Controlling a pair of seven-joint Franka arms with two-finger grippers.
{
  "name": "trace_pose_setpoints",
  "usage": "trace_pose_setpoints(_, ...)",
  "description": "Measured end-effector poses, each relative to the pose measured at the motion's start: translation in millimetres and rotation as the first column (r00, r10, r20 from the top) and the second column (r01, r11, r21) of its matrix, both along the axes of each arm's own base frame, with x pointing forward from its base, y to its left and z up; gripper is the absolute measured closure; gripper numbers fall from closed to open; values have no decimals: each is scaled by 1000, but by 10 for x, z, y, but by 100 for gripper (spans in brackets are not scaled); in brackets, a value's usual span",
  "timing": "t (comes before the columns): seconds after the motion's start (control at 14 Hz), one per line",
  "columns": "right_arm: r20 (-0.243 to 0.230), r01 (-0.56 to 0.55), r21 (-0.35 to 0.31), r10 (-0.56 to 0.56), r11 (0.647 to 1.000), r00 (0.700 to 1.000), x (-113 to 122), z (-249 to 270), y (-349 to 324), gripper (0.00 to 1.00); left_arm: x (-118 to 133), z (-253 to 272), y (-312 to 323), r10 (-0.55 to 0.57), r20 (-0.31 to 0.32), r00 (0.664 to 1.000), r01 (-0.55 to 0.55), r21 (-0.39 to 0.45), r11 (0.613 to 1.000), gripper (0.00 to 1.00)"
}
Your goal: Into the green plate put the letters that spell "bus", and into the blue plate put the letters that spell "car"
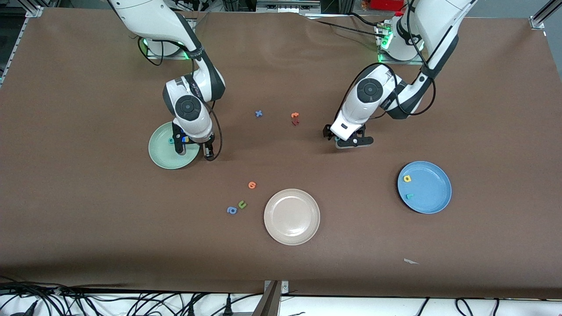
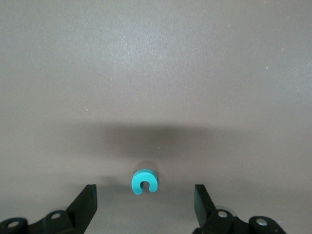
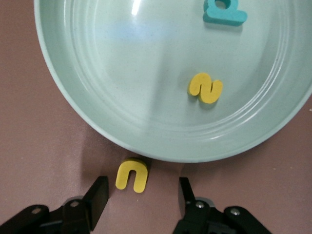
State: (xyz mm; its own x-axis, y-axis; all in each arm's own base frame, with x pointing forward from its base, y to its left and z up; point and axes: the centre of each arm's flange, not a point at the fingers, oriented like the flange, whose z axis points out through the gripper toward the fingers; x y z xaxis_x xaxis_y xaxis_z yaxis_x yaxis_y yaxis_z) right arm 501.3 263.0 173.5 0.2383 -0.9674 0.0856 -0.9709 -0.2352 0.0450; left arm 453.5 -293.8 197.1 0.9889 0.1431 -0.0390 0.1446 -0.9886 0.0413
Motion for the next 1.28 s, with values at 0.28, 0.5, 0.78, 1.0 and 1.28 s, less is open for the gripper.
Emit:
trace_pose_setpoints(0.28, 4, -13, 2, 13, 1000, 1000, 3, -6, -4, 34, -44, -131, -41, 27, 31, 999, -29, 43, 999, 28)
trace_pose_setpoints(0.5, 5, -27, 3, 27, 1000, 1000, 5, -9, -9, 34, -26, -217, -66, 42, 24, 999, -43, 41, 998, 32)
trace_pose_setpoints(0.78, 7, -49, 4, 49, 999, 999, 13, -8, -19, 37, -45, -245, -116, 50, 19, 999, -50, 39, 998, 46)
trace_pose_setpoints(1.0, 9, -60, 5, 60, 998, 998, 20, -6, -28, 39, -47, -239, -135, 49, 22, 999, -49, 39, 998, 59)
trace_pose_setpoints(1.28, 9, -75, 5, 75, 997, 997, 28, -3, -38, 40, -45, -253, -128, 43, 25, 999, -44, 43, 998, 66)
